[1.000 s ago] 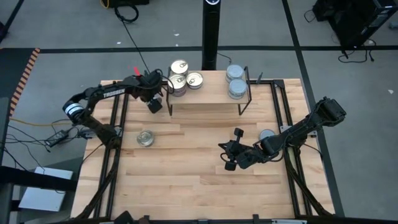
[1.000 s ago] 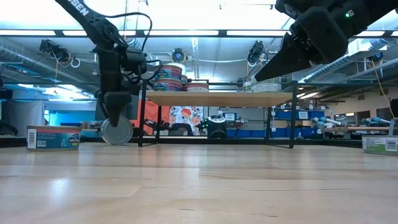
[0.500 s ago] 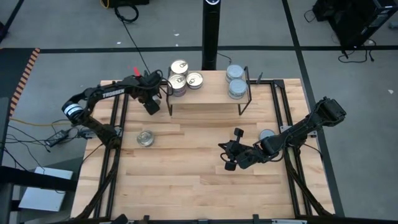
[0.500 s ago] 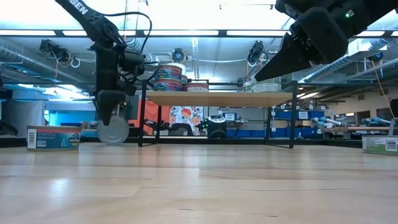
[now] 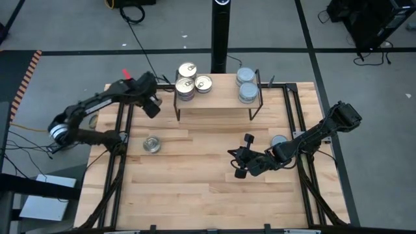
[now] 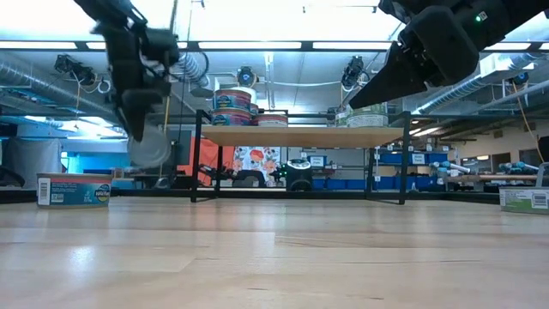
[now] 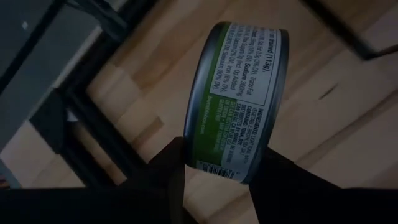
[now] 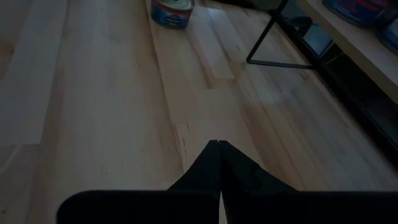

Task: Stack canned seafood by type on shelf
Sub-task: Put the green tuna can on the shelf

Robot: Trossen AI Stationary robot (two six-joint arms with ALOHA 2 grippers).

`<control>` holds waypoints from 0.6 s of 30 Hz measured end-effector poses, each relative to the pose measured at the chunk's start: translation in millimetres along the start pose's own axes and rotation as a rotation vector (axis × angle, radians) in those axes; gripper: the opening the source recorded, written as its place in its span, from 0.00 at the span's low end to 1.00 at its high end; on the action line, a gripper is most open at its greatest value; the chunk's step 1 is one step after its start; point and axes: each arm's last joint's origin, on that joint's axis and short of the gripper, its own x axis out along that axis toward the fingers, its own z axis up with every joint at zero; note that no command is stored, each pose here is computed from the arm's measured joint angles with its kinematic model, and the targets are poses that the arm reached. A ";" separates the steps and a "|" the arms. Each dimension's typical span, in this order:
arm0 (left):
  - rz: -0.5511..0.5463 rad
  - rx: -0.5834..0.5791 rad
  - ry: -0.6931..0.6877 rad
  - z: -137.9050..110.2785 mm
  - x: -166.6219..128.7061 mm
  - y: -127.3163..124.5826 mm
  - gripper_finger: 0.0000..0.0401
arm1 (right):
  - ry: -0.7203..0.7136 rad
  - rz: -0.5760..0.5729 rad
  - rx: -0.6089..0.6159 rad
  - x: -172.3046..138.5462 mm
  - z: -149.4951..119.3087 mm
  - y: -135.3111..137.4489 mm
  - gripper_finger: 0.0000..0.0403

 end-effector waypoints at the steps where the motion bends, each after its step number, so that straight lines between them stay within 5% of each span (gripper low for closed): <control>1: 0.000 -0.010 -0.026 -2.6 -6.2 1.4 0.34 | -0.001 0.000 0.001 0.0 0.1 0.0 0.02; 12: -0.023 -0.181 -0.386 -40.5 -73.3 16.1 0.34 | -0.004 0.001 0.004 0.0 0.6 0.1 0.02; 18: -0.303 -0.181 -0.673 -49.8 -105.2 15.3 0.34 | -0.005 0.002 0.005 0.0 0.7 0.2 0.02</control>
